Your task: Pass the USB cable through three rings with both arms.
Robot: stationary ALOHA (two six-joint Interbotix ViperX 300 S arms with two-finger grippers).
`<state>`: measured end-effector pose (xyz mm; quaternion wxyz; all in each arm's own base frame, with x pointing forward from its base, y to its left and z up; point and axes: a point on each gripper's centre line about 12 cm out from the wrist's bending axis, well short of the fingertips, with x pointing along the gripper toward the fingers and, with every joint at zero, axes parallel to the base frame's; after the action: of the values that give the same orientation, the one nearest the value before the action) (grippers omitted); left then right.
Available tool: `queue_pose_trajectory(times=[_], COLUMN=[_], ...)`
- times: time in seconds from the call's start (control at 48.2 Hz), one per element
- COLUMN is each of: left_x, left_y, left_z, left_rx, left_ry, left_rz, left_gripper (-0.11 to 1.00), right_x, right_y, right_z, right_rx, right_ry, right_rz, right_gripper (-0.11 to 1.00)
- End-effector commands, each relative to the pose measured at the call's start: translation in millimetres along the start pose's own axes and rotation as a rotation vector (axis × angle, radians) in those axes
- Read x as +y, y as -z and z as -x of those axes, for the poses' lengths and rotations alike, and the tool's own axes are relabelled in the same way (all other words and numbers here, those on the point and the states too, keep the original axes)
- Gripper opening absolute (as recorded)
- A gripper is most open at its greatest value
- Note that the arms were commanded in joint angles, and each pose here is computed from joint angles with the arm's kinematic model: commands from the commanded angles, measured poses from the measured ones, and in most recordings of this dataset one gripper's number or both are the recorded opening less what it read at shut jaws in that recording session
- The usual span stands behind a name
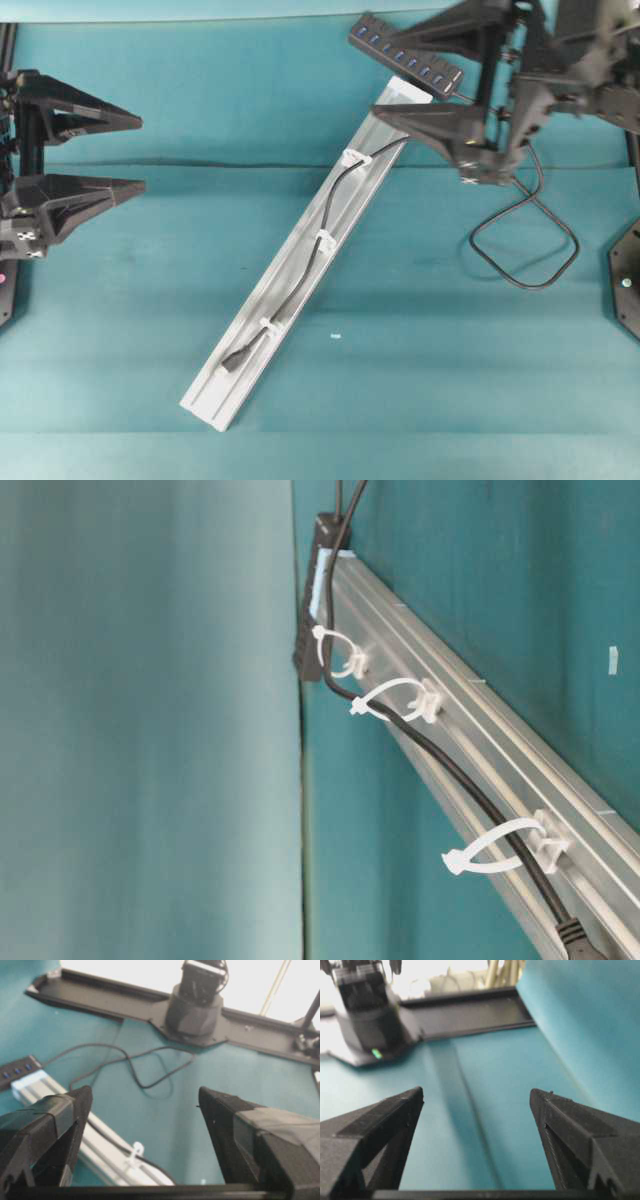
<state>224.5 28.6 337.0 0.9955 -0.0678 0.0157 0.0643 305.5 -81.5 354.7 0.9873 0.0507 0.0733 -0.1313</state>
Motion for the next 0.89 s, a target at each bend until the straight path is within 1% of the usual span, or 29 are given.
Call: queue_pose_trajectory(times=[0.0, 0.104, 0.311, 0.664, 0.872], left_x=[-0.2, 0.8, 1.5, 1.7, 2.1], left_y=[-6.2, -8.8, -13.2, -12.2, -8.8], left_z=[-0.5, 1.0, 2.9, 3.2, 2.2], left_rx=[-0.019, -0.034, -0.069, -0.063, -0.053], left_ry=[-0.001, -0.005, -0.007, -0.008, -0.008], left_rz=[-0.035, -0.055, -0.055, -0.054, -0.053], left_gripper=[0.93, 0.93, 0.93, 0.93, 0.93], right_x=[-0.6, 1.8, 2.2, 2.9, 1.7], right_y=[-0.6, 2.6, 11.1, 34.7, 37.9], right_z=[5.4, 11.6, 20.5, 39.5, 45.3], right_rx=[-0.03, -0.041, -0.046, -0.026, -0.042], right_ry=[0.005, -0.003, -0.004, -0.01, -0.006], right_rz=[-0.064, -0.096, -0.096, -0.1, -0.101], right_gripper=[0.9, 0.9, 0.9, 0.9, 0.9])
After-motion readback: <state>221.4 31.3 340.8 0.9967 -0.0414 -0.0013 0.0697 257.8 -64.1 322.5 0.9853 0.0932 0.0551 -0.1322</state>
